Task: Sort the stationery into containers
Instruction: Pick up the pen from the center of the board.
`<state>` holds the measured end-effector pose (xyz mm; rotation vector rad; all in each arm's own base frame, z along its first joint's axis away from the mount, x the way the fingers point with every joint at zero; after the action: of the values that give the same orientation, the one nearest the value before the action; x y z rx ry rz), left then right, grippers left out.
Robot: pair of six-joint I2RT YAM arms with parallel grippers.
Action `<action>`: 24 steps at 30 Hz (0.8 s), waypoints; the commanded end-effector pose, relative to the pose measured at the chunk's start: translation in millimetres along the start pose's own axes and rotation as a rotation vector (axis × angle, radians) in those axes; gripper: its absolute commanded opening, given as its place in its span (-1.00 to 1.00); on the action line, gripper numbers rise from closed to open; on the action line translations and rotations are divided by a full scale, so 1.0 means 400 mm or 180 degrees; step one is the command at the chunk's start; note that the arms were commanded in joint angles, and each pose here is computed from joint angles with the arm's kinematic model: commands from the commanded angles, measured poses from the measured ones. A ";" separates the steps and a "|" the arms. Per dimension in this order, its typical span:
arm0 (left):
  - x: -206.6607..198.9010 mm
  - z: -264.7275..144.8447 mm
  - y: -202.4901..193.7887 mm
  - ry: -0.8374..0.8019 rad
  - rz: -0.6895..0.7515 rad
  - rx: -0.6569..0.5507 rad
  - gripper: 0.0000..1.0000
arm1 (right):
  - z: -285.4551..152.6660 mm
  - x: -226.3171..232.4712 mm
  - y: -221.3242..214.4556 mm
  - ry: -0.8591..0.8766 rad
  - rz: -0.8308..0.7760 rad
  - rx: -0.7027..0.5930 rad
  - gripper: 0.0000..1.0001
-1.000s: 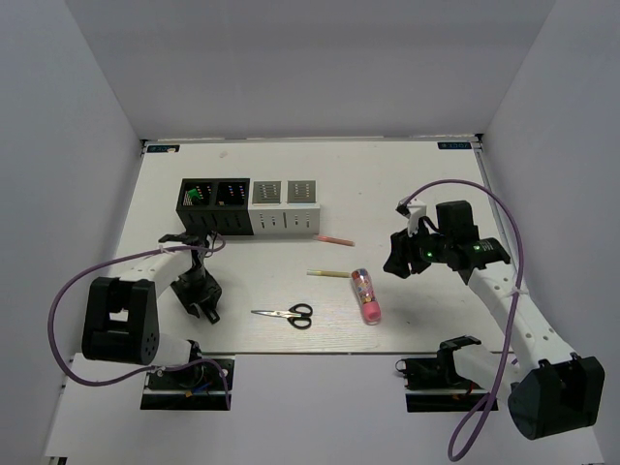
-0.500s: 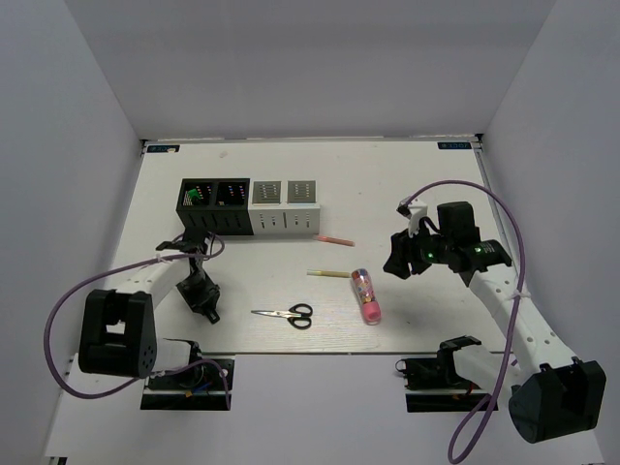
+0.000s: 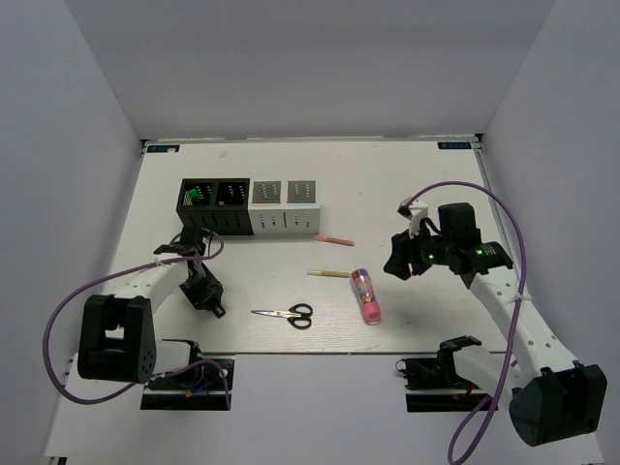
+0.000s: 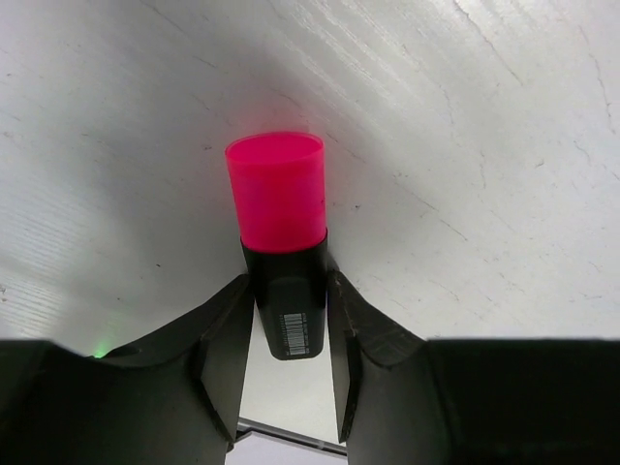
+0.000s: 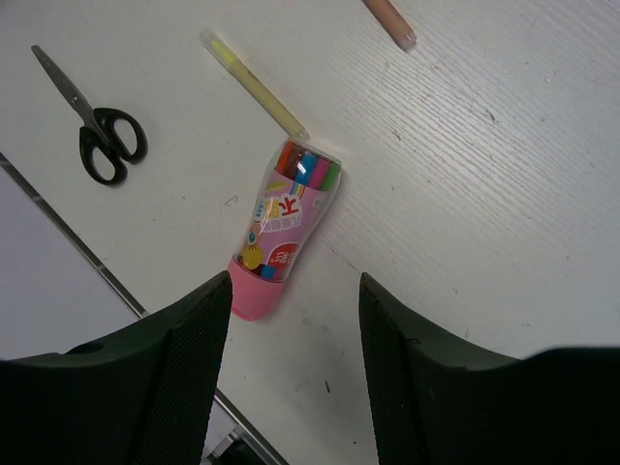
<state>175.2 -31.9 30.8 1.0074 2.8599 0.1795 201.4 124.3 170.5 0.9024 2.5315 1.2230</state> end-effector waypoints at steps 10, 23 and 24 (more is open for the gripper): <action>0.019 0.135 -0.032 0.0001 -0.0098 0.0012 -0.85 | -0.004 0.000 0.018 0.0011 -0.0095 -0.0138 0.17; -0.197 -0.225 0.117 -0.0986 0.0599 -0.1087 -1.00 | -0.007 0.014 0.023 0.0107 -0.0140 -0.0189 -0.81; -0.209 -0.248 0.130 -0.1025 0.0678 -0.1166 -1.00 | -0.006 0.017 0.021 0.0126 -0.0145 -0.0191 -0.98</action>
<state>225.3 -53.3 89.5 1.1568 2.5100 0.3440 198.7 126.9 172.6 0.8718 2.5385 1.2558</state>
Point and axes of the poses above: each gripper's point midway between its finger pads, its own z axis out along the fingers, its own x axis along the line the jaws close on, y = z × x, the point moved 3 cm from there along -z, back along the fingers, and after that the axes turned 13 degrees about -z, right-handed, at the moved point
